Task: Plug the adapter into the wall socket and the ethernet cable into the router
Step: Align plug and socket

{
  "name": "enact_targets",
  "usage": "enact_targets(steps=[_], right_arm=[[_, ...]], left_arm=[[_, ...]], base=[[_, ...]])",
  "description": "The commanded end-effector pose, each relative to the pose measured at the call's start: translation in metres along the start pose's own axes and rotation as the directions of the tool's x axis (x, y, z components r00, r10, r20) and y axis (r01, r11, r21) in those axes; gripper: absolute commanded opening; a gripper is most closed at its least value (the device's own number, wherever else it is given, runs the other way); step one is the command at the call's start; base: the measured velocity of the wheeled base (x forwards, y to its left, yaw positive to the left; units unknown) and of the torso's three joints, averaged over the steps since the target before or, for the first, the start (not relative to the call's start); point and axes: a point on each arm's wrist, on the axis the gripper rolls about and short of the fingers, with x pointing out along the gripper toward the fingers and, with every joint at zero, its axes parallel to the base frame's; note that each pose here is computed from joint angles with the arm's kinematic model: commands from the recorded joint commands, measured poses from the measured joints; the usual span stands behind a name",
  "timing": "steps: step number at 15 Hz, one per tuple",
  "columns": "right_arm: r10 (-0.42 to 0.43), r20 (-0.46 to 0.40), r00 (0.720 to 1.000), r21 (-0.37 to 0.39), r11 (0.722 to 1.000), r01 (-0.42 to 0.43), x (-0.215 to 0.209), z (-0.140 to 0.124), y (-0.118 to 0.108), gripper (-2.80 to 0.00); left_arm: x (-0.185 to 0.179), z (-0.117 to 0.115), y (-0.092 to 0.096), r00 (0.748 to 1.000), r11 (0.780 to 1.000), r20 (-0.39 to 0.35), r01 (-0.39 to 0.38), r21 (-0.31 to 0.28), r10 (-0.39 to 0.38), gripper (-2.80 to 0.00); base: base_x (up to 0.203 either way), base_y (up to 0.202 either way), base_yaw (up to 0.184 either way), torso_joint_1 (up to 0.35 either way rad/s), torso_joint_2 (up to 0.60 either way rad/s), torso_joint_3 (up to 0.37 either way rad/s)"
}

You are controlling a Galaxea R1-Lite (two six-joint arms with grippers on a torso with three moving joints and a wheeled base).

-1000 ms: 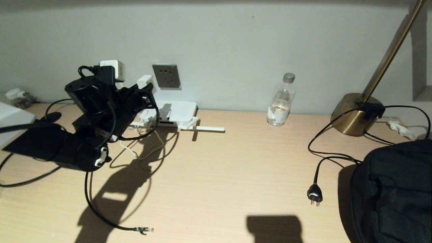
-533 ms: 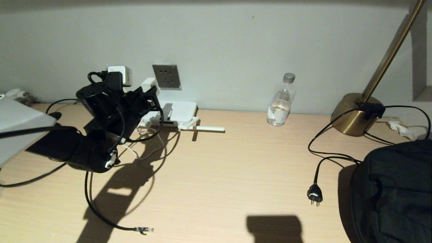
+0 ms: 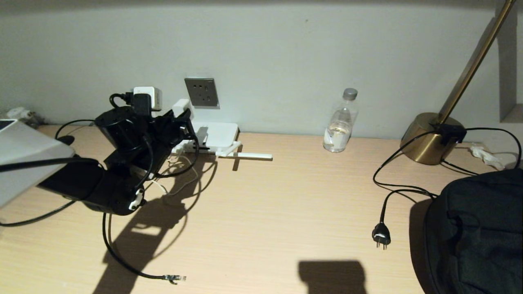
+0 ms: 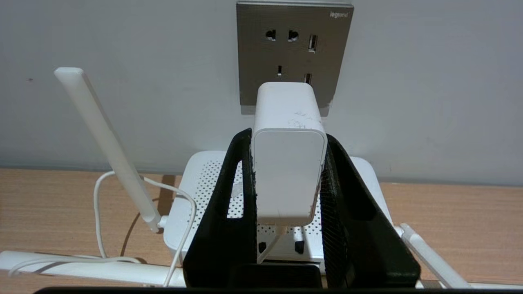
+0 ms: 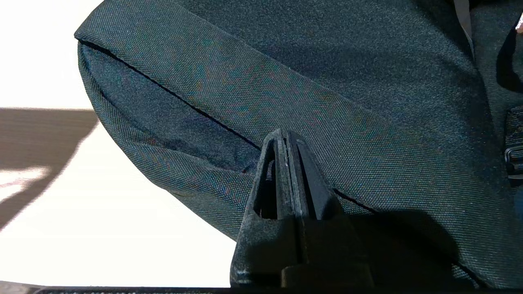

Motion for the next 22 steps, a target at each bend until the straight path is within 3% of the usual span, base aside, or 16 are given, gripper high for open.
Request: enact_targets(steps=[1, 8, 11, 22], right_arm=[[0.001, -0.002, 1.000, 0.000, 1.000, -0.001, 0.000, 0.000, 0.000, -2.80], [0.001, -0.002, 1.000, 0.000, 1.000, -0.001, 0.000, 0.000, 0.000, -2.80], [0.001, -0.002, 1.000, 0.000, 1.000, -0.001, 0.000, 0.000, 0.000, -2.80], [0.000, -0.002, 1.000, 0.000, 1.000, 0.000, 0.000, 0.000, 0.000, -2.80]], left_arm=[[-0.001, 0.000, 0.000, 1.000, 1.000, 0.004, 0.000, 0.001, 0.000, -2.80], [0.001, -0.006, -0.003, 1.000, 1.000, 0.008, 0.009, -0.015, -0.009, -2.80], [0.006, -0.003, -0.004, 0.998, 1.000, 0.054, 0.013, -0.020, -0.012, -2.80], [0.040, -0.018, -0.010, 0.994, 0.999, 0.105, 0.026, -0.021, -0.024, -2.80]], base=[[0.000, 0.000, 0.000, 0.000, 0.00, 0.000], [0.000, 0.000, 0.000, 0.000, 0.00, 0.000], [0.000, 0.000, 0.000, 0.000, 0.00, 0.000], [0.000, 0.000, 0.000, 0.000, 0.00, 0.000]])
